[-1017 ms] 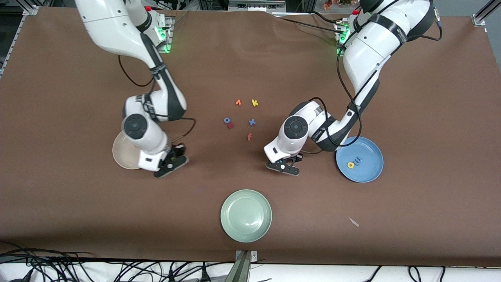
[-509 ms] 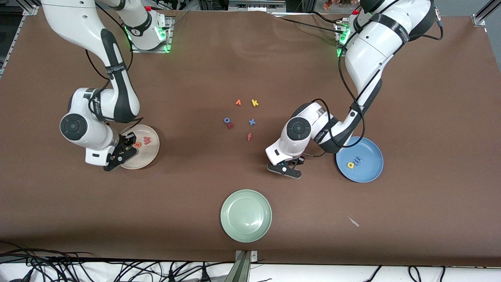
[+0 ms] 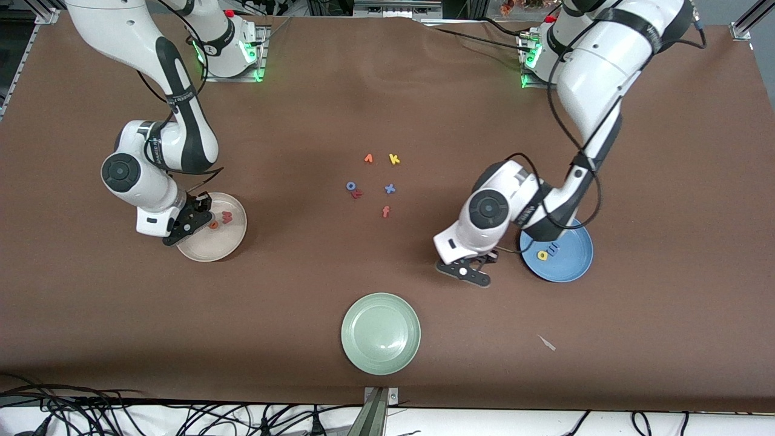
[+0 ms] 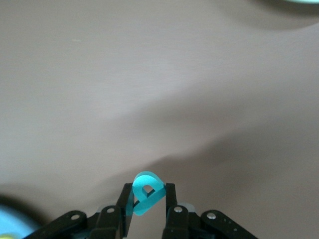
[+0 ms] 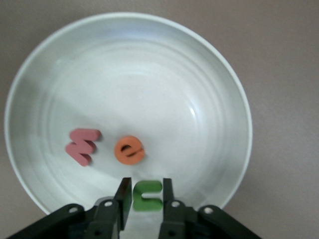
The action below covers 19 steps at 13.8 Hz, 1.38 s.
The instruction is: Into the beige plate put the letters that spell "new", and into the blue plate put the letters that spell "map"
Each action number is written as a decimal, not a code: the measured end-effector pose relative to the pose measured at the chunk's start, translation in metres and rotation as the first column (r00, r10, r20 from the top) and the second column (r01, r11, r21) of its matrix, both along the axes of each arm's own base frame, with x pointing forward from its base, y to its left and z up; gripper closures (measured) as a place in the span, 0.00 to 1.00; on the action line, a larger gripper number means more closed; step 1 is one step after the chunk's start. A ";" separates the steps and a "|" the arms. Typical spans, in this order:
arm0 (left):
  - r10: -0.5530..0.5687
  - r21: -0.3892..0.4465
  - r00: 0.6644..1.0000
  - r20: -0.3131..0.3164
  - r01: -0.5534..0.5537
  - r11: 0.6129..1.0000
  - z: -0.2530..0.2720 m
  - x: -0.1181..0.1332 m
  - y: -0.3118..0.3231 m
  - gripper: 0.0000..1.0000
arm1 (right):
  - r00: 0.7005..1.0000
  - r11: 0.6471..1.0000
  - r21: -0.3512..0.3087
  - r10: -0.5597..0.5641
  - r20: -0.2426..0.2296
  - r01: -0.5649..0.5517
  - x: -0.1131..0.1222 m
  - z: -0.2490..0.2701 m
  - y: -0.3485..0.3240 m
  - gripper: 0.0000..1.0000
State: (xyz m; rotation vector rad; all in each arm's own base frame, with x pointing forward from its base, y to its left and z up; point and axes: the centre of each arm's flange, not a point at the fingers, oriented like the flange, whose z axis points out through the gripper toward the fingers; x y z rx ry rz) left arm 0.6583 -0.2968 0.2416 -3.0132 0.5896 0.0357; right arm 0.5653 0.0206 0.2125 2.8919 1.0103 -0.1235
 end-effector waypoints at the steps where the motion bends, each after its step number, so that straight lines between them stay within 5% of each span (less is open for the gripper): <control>1: -0.018 0.013 1.000 -0.008 0.018 1.000 0.010 0.006 0.016 0.70 | 1.000 1.000 -0.003 0.005 0.002 -0.005 0.001 0.002 -0.006 0.66; 8: -0.195 0.039 0.968 -0.157 0.203 0.978 0.008 0.027 0.156 0.70 | 0.986 0.988 0.026 -0.151 0.067 0.149 0.010 0.034 0.001 0.02; 11: -0.183 0.028 0.958 -0.220 0.193 0.981 -0.017 0.017 0.199 0.70 | 0.964 0.964 0.043 -0.263 0.034 0.262 0.023 0.069 0.048 0.02; 14: -0.184 0.033 0.955 -0.233 0.197 0.980 -0.016 0.009 0.203 0.45 | 0.947 0.947 0.039 -0.321 0.009 0.320 0.035 0.122 0.101 0.02; 19: -0.192 0.059 0.970 -0.148 0.203 0.978 0.071 0.008 0.186 0.00 | 0.931 0.932 0.013 -0.362 0.036 0.362 0.056 0.232 0.127 0.01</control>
